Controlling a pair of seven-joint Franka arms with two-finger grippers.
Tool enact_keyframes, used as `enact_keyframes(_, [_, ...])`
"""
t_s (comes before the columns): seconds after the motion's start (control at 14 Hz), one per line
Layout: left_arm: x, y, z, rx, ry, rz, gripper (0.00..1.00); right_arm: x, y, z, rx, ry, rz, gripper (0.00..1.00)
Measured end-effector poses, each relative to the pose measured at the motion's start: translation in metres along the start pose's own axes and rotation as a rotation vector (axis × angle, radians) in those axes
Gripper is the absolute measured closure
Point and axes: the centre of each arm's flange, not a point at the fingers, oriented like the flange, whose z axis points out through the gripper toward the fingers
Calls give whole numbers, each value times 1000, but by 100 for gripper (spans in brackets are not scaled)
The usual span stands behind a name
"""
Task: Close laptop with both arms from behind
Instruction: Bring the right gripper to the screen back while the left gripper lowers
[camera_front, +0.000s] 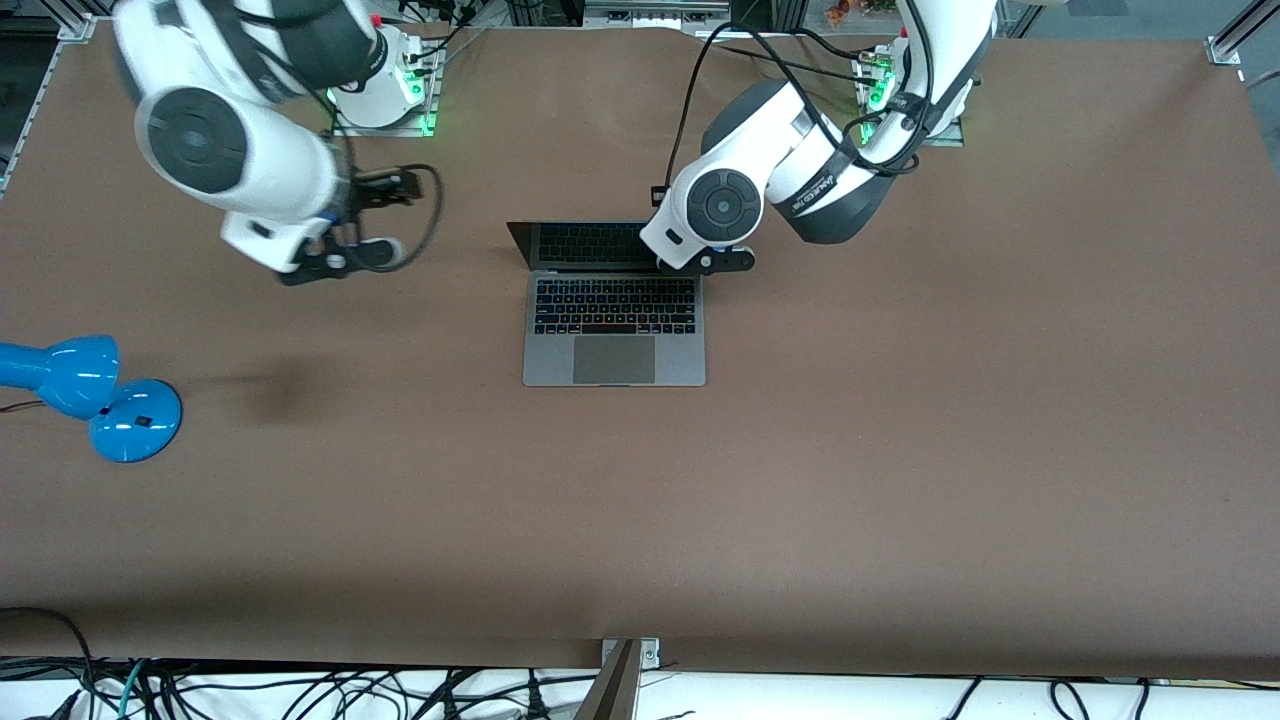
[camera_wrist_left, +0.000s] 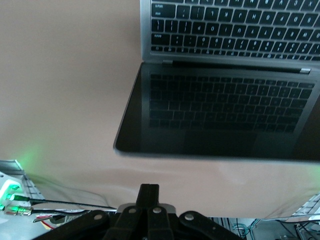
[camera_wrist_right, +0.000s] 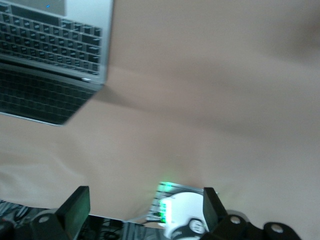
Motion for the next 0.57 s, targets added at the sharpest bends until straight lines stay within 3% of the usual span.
enact_keyframes(0.43, [26, -3, 5, -38, 20, -27, 99, -26, -141, 100, -37, 65, 29, 5])
enact_keyframes(0.57, [33, -5, 3, -47, 23, -35, 99, -35, -157, 118, -40, 43, 39, 28])
